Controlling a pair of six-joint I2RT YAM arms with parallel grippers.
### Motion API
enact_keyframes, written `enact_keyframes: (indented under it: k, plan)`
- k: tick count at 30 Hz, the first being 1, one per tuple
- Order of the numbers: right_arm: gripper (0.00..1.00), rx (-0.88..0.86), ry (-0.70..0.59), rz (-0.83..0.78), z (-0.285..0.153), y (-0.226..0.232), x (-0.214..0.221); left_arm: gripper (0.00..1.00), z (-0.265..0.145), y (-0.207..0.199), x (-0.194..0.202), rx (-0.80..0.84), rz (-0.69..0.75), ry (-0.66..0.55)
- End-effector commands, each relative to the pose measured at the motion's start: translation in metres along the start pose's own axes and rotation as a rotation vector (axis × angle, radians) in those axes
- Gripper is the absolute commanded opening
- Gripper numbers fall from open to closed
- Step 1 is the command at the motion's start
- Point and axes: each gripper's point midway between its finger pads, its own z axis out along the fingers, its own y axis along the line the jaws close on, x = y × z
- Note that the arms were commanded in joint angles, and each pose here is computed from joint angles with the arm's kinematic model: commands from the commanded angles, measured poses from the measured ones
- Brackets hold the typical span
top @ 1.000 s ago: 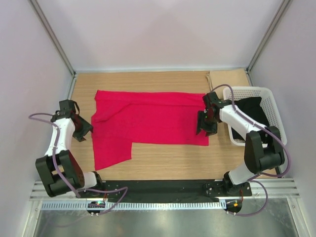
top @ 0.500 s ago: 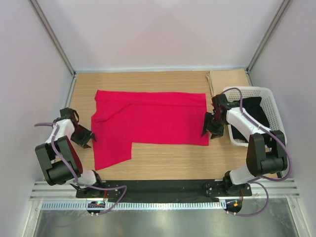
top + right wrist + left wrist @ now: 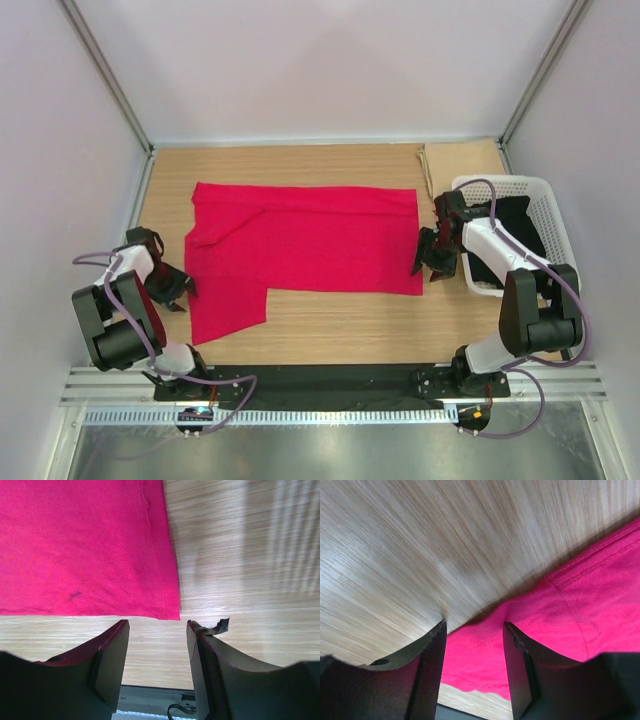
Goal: Fold and stack the t-shirts
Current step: Fold the tshirt
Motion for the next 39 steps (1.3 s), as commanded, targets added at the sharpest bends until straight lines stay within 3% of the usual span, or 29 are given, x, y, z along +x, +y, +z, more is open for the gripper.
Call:
enact_keyframes:
  k: [1,6,24,39]
  plan:
    - [0.56,-0.010,-0.018,0.001,-0.001,0.000,-0.003,0.49,0.009,-0.003,-0.011,0.003,-0.022,-0.027]
    - [0.56,0.014,-0.017,0.008,0.002,-0.006,-0.004,0.44,0.015,-0.011,-0.024,0.004,0.004,-0.040]
    - [0.50,0.034,0.015,0.087,0.027,-0.016,0.021,0.00,0.010,-0.024,-0.020,0.097,0.046,-0.032]
    - [0.31,0.012,0.038,0.132,0.045,-0.013,0.033,0.00,-0.007,-0.025,-0.019,0.129,0.063,-0.062]
